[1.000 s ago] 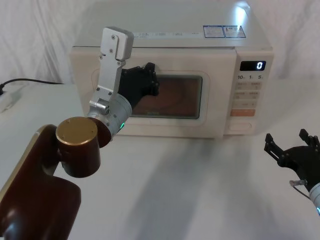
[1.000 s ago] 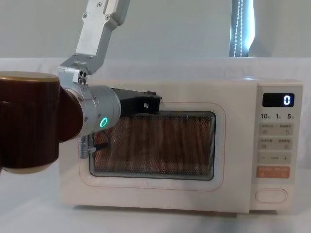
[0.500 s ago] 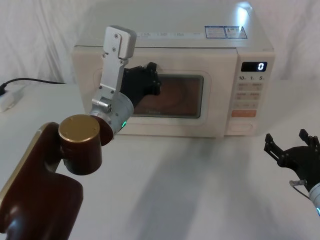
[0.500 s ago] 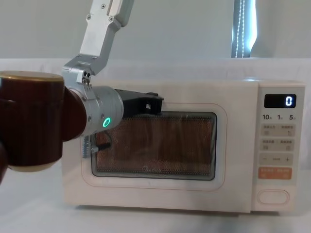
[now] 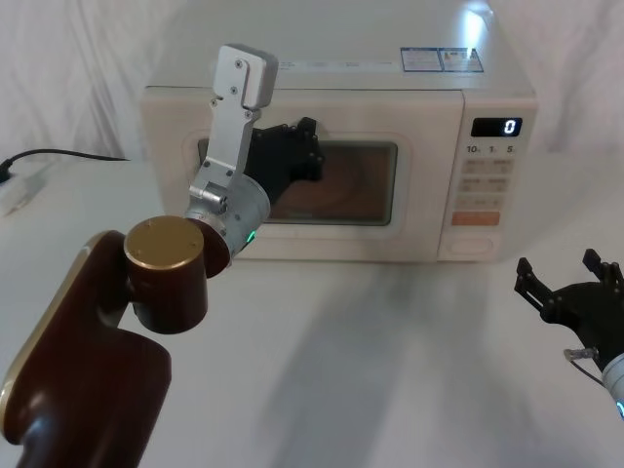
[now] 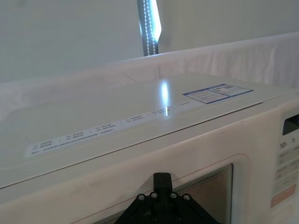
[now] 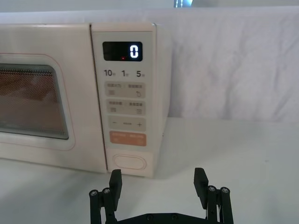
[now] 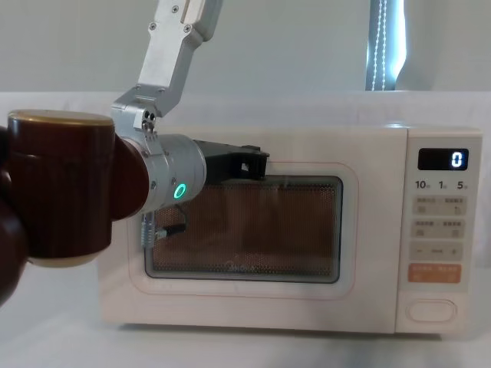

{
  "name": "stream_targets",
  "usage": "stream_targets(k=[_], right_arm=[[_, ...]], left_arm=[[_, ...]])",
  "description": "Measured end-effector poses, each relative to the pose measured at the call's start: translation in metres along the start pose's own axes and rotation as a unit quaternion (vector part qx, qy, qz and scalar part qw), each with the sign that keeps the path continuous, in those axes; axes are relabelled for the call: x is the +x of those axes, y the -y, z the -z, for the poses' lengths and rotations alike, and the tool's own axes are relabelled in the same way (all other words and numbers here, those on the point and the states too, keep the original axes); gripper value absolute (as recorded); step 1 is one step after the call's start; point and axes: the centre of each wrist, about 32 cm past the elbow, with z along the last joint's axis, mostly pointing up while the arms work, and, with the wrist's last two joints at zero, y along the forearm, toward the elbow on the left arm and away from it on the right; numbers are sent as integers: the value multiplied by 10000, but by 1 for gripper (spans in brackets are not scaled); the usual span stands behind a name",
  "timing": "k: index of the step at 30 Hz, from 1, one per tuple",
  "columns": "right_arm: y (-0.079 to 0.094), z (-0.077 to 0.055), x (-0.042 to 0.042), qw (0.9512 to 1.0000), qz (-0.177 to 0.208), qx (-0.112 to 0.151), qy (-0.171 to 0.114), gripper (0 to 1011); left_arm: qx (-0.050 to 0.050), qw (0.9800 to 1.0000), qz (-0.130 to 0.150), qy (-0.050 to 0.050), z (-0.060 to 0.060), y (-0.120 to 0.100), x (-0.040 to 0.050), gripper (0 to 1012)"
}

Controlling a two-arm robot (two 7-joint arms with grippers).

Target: Press the button to open the microwave door with one hand; close the microwave door with the other hand.

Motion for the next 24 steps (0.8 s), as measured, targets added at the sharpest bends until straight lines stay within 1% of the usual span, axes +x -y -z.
stream_targets(k=[14, 18, 24], right_arm=[[0, 0, 0, 10000, 0, 0, 0, 1000], [0, 0, 0, 10000, 0, 1, 0, 1000], [0, 0, 0, 10000, 1, 0, 0, 1000]], left_arm=[[-6, 10000, -9, -16, -1, 3, -15, 0], [-23, 10000, -29, -60, -4, -33, -26, 0], [-117, 9997, 37, -207, -38, -183, -66, 0]])
